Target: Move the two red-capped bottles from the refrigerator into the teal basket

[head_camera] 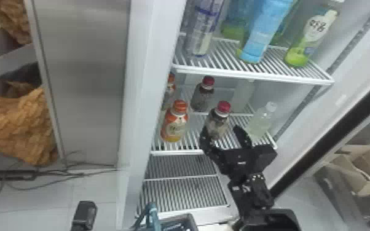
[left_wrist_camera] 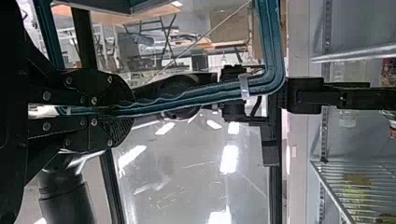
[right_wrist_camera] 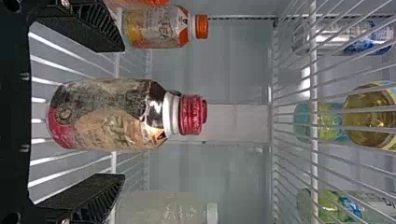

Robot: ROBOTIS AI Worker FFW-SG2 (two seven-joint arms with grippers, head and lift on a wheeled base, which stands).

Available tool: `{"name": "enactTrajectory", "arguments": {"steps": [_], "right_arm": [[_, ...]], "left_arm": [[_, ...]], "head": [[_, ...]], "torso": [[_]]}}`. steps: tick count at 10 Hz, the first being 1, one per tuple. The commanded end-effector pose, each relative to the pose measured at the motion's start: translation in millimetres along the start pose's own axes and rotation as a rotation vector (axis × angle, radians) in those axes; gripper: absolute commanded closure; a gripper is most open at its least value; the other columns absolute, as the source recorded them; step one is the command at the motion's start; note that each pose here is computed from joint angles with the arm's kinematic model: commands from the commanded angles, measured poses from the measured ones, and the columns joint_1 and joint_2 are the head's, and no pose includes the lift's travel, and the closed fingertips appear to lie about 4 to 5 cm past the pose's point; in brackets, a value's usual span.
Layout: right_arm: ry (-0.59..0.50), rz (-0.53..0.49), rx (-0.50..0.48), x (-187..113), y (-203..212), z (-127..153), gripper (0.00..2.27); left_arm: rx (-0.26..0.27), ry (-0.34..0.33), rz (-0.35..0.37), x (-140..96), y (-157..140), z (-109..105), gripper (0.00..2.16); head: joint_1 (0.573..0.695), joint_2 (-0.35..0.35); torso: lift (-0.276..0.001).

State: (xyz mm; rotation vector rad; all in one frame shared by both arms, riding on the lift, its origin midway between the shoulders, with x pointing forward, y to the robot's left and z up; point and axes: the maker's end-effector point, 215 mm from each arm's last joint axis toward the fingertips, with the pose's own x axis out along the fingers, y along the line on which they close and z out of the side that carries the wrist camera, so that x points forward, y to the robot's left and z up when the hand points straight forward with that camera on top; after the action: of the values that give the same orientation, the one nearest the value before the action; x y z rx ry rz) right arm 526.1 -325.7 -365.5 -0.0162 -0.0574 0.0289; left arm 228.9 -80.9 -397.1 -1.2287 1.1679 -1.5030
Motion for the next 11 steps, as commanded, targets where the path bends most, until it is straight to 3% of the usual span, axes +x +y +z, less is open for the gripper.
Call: {"name": "enactTrajectory", "arguments": {"steps": [1, 7, 9, 11], "right_arm": [[-0.007, -0.002, 0.002, 11, -1, 2, 0.04], [-0.013, -0.006, 0.004, 39, -3, 5, 0.17], [-0.015, -0.002, 0.006, 39, 0, 6, 0.49], [-0.014, -0.006, 0.013, 36, -1, 5, 0.57]], "left_arm": [[-0.001, 0.0, -0.004, 1, -1, 0, 1.09], [-0.001, 0.002, -0.014, 3, -4, 0, 1.09], [0.0, 0.001, -0.016, 3, -5, 2, 1.09], [-0.003, 0.001, -0.015, 3, -4, 1, 1.09]], "head": [[0.695, -0.35], [0.695, -0.35], [0.695, -0.35], [0.695, -0.35]], "torso": [[-0.228], [-0.228], [-0.228], [-0.228]]}}
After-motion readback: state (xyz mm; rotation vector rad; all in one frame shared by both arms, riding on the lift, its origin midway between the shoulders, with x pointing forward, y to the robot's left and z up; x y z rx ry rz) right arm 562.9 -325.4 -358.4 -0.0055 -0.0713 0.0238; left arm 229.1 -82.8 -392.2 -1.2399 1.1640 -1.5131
